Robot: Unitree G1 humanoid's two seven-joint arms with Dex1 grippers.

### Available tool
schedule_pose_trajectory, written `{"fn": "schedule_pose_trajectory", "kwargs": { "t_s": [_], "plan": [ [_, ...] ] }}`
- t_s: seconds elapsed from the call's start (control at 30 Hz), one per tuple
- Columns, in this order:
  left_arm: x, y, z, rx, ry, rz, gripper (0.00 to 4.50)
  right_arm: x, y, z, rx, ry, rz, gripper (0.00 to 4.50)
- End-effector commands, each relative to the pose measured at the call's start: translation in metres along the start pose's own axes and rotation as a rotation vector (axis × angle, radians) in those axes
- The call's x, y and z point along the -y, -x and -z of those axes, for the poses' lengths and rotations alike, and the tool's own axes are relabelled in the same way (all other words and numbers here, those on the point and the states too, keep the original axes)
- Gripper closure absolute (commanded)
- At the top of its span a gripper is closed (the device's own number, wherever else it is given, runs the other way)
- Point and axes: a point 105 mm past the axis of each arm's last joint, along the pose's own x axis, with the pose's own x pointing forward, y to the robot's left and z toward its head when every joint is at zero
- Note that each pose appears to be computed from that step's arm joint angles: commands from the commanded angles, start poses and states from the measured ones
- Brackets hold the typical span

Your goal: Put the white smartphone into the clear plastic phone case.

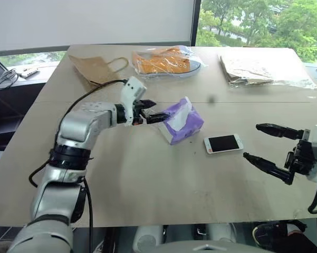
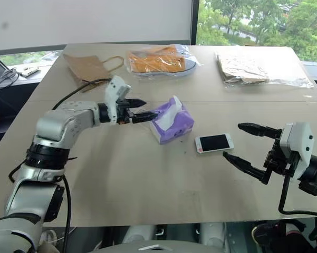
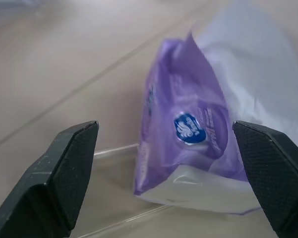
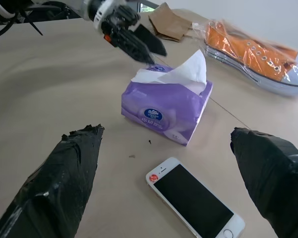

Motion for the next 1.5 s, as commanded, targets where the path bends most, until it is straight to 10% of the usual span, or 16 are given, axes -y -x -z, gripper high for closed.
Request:
{"fn": "schedule_pose_trajectory", "kwargs": {
  "t_s": [0.03,0.3,0.6,1.0,1.27,1.33,1.5],
  "plan": [
    [-0.002,-0.012,0.003,-0.054,-0.103,0.048,0.82,-0.005,0.003,-0.006,0.001,0.04,0.016,0.0],
    [-0.004,-0.016,0.005,-0.031,-0.128,0.1,4.47,-0.016,0.012,0.005,-0.032,0.015,0.06,0.0],
    [-0.06,0.093,-0.038,0.483,0.293,-0.255,4.47,-0.019,0.006,0.009,-0.004,0.002,0.032,0.0],
    [-0.077,0.21,0.079,0.414,0.525,-0.945,4.47,-0.008,-0.022,0.017,0.041,0.011,-0.109,0.0],
    [-0.081,0.236,0.086,0.432,0.576,-1.101,1.16,-0.005,-0.025,0.018,0.039,0.018,-0.131,0.0],
    [-0.086,0.245,0.049,0.597,0.557,-1.072,0.25,-0.005,-0.024,0.018,0.035,0.019,-0.125,0.0],
    [-0.039,0.191,-0.059,0.642,0.254,-0.492,0.1,-0.006,-0.021,0.016,0.031,0.02,-0.116,0.0]
  ]
}}
